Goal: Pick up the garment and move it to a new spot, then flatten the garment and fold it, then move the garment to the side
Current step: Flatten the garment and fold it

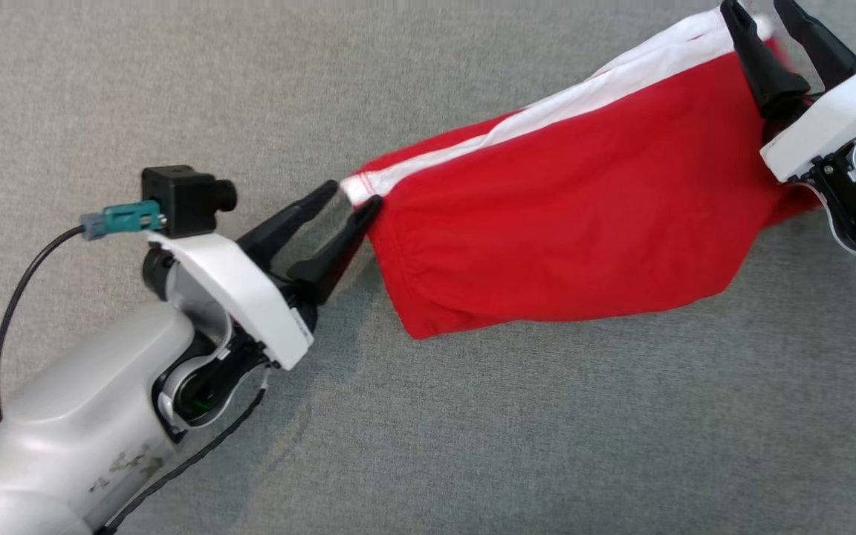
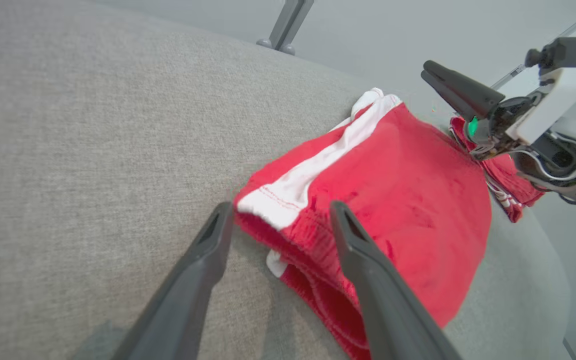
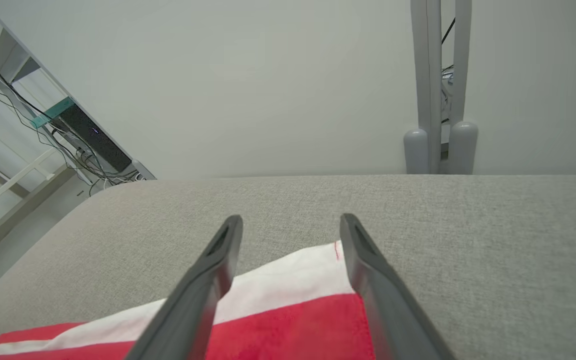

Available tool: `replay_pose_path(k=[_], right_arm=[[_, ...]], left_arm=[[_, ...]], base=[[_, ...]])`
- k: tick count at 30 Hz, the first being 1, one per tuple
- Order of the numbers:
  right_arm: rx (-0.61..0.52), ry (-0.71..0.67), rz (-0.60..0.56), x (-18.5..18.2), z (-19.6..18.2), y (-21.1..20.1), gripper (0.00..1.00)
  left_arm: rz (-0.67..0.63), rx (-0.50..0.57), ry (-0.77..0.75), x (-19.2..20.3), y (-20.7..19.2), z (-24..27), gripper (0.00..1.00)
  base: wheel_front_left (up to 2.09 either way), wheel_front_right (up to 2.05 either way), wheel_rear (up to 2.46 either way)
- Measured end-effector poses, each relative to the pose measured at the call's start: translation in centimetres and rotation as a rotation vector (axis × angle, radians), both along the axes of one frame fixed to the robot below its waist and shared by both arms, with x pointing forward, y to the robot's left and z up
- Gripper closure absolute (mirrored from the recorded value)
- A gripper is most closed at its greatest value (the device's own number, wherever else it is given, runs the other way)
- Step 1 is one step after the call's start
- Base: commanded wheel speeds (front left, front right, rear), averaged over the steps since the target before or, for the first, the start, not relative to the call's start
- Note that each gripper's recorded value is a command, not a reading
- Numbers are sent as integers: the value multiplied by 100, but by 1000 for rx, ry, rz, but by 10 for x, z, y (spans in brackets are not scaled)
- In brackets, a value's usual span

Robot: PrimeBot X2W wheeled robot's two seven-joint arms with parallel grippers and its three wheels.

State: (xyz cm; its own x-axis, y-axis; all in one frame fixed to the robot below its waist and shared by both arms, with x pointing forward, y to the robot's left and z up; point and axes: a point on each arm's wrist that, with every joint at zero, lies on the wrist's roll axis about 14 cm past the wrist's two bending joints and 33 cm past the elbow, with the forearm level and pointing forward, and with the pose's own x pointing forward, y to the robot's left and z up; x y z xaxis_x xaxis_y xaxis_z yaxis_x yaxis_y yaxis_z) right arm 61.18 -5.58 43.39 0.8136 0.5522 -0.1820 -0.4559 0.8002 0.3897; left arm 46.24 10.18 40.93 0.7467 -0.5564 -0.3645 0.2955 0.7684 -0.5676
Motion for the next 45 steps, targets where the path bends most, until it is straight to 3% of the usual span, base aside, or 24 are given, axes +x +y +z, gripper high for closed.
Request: replay_pose_path(k=[7, 12, 24, 29, 33, 34, 45], right_arm=[[-11, -59, -59, -11, 34, -27, 0], [-48, -34, -120, -18, 33, -48, 0], [-211, 454, -77, -31, -60, -44, 0], [-209, 624, -73, -32, -76, -40, 0], [-176, 685, -14, -39, -72, -21, 0], [-174, 679, 5, -43, -70, -16, 100], [-77, 546, -10, -50, -41, -3, 100]], left_arm=[[56, 73, -104, -10, 16, 30, 0], [128, 140, -192, -19, 30, 51, 0], [283, 97, -200, -48, 46, 60, 0], [343, 99, -189, -56, 60, 57, 0], [377, 92, -195, -63, 66, 58, 0], [382, 87, -204, -63, 67, 60, 0], [368, 82, -267, -62, 61, 74, 0]], base=[[0, 0, 0], [0, 0, 0], [0, 0, 0], [0, 0, 0], [0, 0, 0], [0, 0, 0], [0, 0, 0]])
